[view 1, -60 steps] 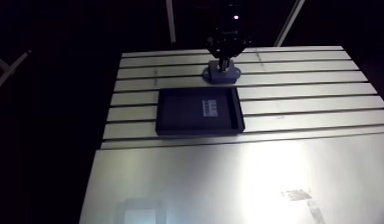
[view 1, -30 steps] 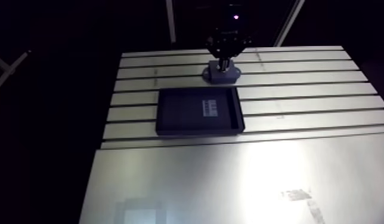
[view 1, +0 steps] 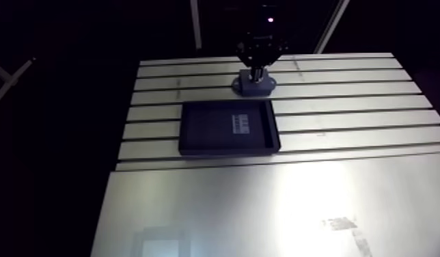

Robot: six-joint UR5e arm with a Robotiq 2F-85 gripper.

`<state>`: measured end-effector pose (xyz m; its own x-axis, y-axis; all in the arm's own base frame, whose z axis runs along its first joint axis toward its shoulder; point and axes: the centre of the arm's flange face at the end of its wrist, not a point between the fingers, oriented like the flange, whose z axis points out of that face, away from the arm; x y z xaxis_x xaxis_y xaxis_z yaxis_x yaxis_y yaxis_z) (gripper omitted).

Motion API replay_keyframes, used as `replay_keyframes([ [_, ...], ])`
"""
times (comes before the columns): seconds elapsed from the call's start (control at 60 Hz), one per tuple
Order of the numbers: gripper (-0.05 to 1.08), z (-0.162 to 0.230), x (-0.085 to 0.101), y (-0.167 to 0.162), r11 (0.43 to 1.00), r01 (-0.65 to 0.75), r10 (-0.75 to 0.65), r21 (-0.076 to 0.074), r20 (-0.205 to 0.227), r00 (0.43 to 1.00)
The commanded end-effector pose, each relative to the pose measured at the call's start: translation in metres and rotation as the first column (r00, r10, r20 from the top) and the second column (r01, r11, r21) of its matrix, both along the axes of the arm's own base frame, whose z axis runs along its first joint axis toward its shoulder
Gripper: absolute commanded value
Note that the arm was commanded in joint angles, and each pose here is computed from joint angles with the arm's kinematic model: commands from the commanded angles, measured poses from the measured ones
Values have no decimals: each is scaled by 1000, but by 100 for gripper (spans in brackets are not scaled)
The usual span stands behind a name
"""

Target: Pick up the bearing and press it into the housing until flush.

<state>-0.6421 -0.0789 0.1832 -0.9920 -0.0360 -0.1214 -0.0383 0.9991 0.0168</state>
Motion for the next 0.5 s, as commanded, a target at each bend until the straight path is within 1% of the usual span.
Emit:
replay_keyframes([
  [0.017, 108, 0, 0, 1, 1000, 1, -1, 1, 0, 1000],
  [0.217, 108, -5, 0, 1, 1000, 1, -1, 0, 8, 1000],
  [0.5, 108, -3, -1, 1, 1000, 1, -1, -1, 5, 1000],
])
